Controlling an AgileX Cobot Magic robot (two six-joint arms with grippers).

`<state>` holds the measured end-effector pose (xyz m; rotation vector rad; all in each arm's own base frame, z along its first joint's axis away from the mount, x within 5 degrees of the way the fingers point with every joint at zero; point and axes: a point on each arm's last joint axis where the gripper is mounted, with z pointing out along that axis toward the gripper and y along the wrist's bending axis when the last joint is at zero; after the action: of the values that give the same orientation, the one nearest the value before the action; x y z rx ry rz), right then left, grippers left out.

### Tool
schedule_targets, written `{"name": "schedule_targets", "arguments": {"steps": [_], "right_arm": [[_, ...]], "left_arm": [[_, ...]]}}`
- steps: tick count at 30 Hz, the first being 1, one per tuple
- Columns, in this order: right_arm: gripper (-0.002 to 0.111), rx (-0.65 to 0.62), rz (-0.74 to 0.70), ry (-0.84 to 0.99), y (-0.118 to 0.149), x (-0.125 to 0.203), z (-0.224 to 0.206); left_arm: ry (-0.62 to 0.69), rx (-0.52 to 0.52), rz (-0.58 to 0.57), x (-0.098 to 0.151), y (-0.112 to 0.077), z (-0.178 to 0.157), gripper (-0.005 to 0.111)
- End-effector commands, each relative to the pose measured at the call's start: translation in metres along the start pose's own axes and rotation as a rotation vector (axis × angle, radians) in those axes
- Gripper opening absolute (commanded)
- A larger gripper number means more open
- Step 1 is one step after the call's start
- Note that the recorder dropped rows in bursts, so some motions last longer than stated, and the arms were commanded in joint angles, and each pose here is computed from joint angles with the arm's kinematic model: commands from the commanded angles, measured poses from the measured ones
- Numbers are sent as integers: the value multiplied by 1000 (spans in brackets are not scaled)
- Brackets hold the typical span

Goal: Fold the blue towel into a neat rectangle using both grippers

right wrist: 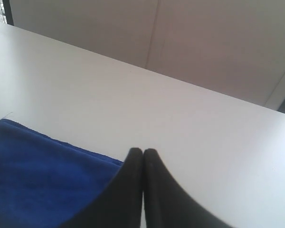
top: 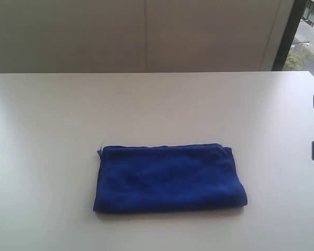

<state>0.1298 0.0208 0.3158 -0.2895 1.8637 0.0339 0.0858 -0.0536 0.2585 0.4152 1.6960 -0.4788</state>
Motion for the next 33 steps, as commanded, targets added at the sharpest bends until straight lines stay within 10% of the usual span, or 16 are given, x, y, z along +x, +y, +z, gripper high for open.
{"name": "schedule_targets", "arguments": {"steps": [1,19,27,33], "right_arm": [[0,5,6,-9,0,0,0],[0,5,8,-12,0,0,0],[0,5,8,-12,0,0,0],[0,5,8,-12,0,0,0]], "left_arm": [[-8,1,-22,0,0,-1,0],[-252,-173,-53,2,-6,-56,0],[-433,-131,-670,-6,1,-60,0],[-303,-394,-453,38,25,-48,0]]}}
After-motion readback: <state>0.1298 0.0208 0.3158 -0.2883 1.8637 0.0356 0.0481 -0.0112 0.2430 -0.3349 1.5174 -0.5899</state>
